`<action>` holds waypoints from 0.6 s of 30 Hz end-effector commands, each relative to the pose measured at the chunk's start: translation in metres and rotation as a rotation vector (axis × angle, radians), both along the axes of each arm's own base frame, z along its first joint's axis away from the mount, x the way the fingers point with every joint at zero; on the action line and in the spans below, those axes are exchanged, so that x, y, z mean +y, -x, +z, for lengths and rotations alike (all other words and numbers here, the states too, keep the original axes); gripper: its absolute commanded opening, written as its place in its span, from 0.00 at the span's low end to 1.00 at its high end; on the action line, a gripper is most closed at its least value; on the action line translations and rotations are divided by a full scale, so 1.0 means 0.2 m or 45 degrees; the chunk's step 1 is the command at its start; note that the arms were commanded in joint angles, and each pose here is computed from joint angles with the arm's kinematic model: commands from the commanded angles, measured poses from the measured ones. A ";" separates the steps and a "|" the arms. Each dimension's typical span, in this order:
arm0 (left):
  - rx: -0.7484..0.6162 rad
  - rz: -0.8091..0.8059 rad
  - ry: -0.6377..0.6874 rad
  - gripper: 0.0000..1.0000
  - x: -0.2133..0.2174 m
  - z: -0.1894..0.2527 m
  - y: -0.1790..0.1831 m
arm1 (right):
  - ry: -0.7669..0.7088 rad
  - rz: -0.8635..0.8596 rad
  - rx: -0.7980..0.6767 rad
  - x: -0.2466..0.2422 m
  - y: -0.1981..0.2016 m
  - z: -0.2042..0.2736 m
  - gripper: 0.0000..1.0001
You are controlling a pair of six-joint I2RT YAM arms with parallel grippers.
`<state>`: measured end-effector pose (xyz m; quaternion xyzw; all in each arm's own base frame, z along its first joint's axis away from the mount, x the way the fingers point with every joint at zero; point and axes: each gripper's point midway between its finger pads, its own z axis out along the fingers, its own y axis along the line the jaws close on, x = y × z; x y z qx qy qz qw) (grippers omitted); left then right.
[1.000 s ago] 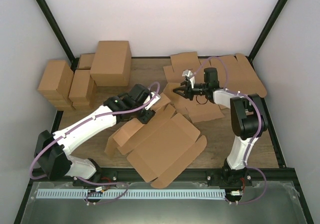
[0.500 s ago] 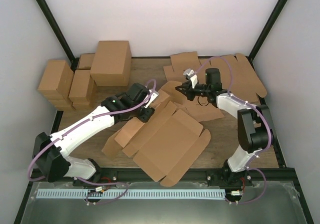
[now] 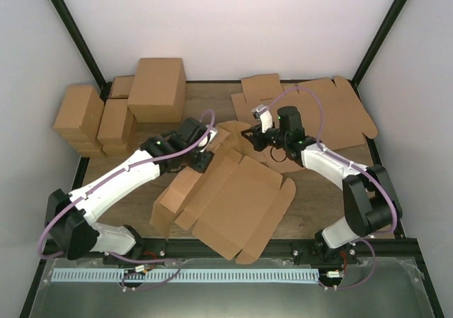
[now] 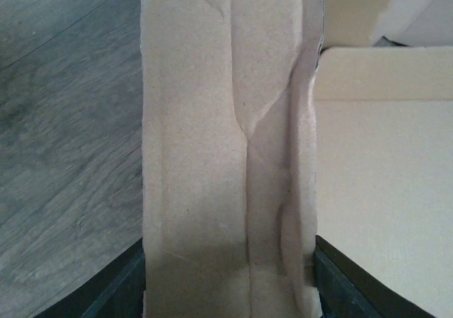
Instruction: Fold the paper box
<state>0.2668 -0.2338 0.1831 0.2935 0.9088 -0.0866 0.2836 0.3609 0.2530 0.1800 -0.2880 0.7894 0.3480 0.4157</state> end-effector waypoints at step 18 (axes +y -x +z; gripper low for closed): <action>-0.027 -0.015 0.137 0.54 -0.08 0.09 -0.04 | -0.232 -0.043 0.169 0.24 0.13 0.32 0.02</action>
